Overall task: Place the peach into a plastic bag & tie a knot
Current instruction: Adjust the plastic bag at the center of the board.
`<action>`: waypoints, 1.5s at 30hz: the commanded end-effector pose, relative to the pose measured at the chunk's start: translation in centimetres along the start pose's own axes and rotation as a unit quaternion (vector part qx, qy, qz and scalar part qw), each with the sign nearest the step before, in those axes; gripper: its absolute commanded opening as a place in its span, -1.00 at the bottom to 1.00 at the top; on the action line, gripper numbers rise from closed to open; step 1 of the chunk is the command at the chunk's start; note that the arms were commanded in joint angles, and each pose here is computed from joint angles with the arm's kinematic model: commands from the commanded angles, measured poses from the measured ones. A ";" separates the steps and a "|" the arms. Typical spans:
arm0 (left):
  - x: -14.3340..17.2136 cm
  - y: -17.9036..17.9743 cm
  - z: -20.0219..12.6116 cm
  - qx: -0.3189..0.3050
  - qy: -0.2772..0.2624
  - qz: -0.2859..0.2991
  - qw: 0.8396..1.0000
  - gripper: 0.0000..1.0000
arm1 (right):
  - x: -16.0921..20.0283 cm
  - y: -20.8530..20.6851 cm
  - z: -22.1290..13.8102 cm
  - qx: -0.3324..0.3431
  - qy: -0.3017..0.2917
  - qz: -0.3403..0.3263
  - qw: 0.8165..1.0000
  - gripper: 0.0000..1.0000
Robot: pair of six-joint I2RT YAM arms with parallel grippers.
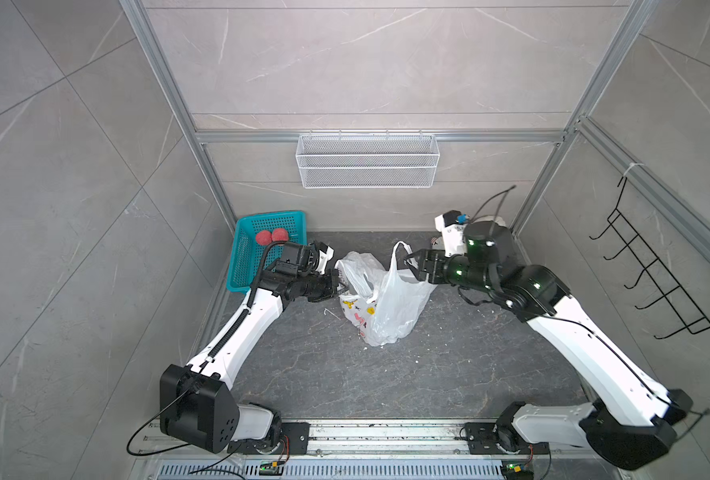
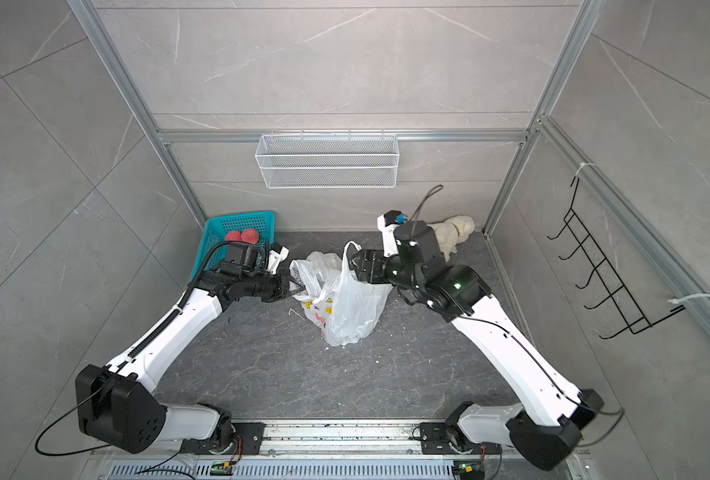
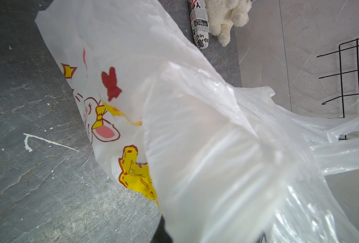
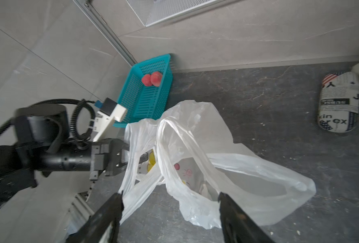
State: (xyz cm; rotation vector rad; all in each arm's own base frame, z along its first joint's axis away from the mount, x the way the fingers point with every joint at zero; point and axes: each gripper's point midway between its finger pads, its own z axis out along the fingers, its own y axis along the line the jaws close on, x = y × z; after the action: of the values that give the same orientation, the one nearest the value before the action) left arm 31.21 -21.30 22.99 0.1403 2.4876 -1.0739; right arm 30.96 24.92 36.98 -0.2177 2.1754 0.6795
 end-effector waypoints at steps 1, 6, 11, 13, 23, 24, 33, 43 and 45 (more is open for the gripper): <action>-0.1 -1.6 -1.0 0.020 -0.011 0.031 0.999 -1.00 | -0.5 -1.6 0.4 0.088 0.005 -0.052 0.995 0.58; -0.1 -1.5 -0.8 0.018 -0.009 0.029 0.999 -1.00 | -0.6 -1.2 3.3 0.121 0.030 -0.082 0.989 0.65; -0.3 -1.1 -0.9 0.006 -0.016 0.027 0.999 -1.00 | -0.6 -2.5 4.7 0.174 0.028 -0.100 0.979 -0.04; -0.4 -0.9 -1.1 -0.004 -0.023 0.024 0.999 -0.95 | -0.1 -2.1 4.5 0.156 0.021 -0.101 0.982 -0.67; -1.8 -0.7 -0.4 0.008 -0.035 -0.028 0.999 -0.73 | 6.9 0.0 1.1 -0.005 0.004 -0.164 0.986 -1.00; -2.2 -0.9 -0.4 0.017 -0.040 -0.039 0.998 -0.71 | 7.8 0.2 0.8 -0.027 0.004 -0.167 0.986 -1.00; -5.8 -0.7 -0.1 0.019 -0.078 -0.123 0.989 -0.28 | 11.9 2.1 0.0 -0.155 -0.029 -0.198 0.967 -1.00; -8.2 -2.3 -0.5 0.036 -0.089 -0.145 0.985 0.65 | 14.2 0.8 1.2 -0.158 -0.066 -0.224 0.959 -1.00; -8.2 -3.3 -1.5 0.032 -0.086 -0.120 0.989 0.81 | 14.2 0.7 1.5 -0.158 -0.072 -0.217 0.961 -1.00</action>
State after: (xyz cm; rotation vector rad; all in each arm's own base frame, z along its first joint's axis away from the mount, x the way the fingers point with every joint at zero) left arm 37.47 -21.66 25.65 -0.3125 2.4280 -1.1788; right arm 22.32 26.96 24.12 -0.7779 1.8810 0.7417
